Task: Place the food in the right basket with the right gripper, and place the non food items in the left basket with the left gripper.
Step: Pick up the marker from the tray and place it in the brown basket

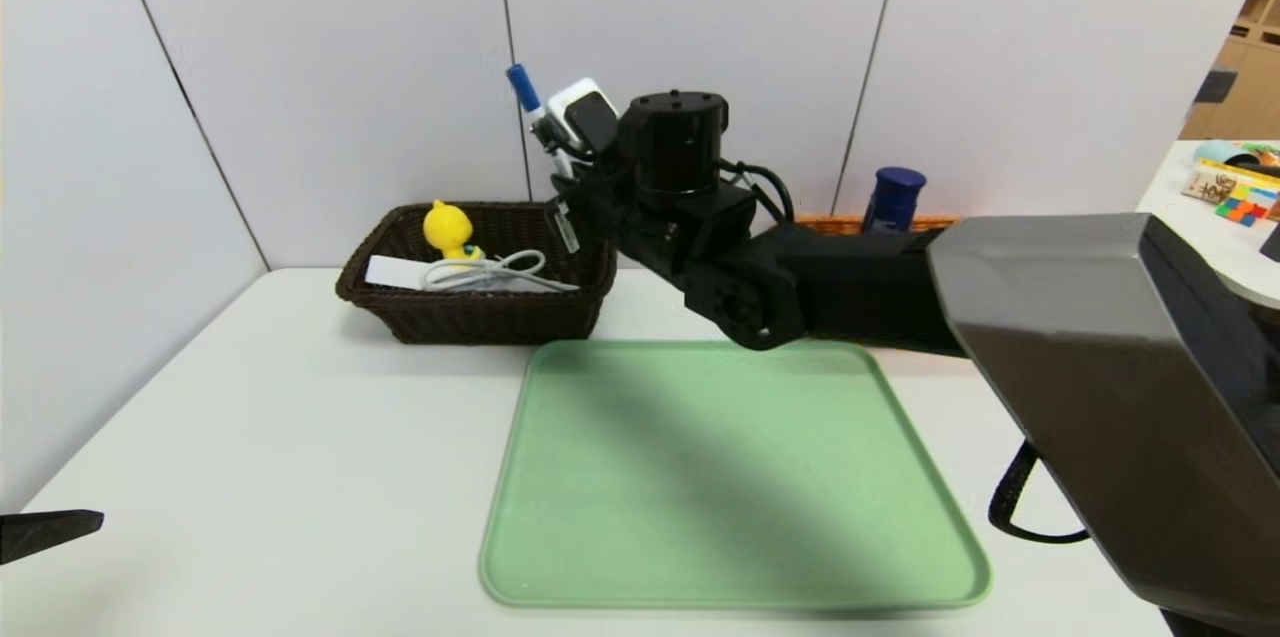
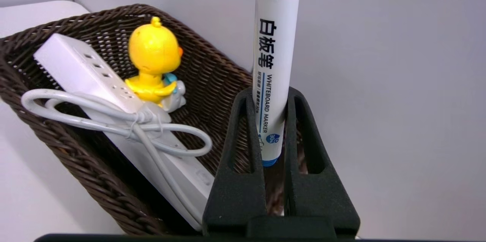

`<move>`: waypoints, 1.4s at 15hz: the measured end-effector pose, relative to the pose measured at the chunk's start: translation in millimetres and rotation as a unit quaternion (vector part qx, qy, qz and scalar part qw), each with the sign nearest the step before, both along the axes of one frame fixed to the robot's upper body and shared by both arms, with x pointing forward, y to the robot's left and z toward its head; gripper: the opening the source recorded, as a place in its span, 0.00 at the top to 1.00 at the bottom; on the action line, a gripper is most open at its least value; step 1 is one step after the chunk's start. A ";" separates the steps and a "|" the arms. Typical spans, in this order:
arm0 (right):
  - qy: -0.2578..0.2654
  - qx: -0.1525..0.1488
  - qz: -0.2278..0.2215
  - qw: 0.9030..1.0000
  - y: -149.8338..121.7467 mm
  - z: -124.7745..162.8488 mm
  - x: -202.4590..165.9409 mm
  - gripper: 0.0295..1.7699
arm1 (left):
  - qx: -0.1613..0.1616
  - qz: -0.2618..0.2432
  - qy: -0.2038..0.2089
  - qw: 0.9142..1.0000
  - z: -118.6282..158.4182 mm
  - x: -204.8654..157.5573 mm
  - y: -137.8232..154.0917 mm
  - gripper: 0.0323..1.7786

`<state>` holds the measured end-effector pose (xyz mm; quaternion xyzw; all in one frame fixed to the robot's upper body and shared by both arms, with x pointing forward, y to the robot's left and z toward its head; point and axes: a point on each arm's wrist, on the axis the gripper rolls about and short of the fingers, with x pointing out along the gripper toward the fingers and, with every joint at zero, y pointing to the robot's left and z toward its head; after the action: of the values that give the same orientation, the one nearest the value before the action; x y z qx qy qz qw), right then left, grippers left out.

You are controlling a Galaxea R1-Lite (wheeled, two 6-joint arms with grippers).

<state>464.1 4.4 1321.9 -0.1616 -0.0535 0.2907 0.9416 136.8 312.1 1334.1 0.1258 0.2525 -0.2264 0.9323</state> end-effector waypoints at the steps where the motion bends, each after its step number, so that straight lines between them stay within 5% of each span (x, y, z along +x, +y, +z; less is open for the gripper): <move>1: 0.000 0.002 0.009 1.000 3.6 -5.7 1.0 0.92 | -0.002 -0.002 -0.001 1.000 0.2 0.8 -0.5 0.05; 9: 0.007 -0.005 0.019 1.000 15.6 -37.4 10.8 0.92 | -0.005 -0.005 -0.006 1.000 0.9 6.4 -3.4 0.05; 19: 0.010 -0.009 0.015 1.000 16.3 -41.8 12.0 0.92 | -0.002 -0.005 0.002 1.000 -0.8 10.3 -5.3 0.05; 21: 0.009 -0.010 0.013 1.000 15.8 -42.0 12.4 0.73 | -0.001 -0.004 0.004 1.000 -2.3 10.4 -5.3 0.05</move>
<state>476.5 20.2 1279.9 -0.1678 -0.0436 0.3046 0.9366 147.2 306.8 1331.8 0.1254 0.2559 -0.2313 0.9302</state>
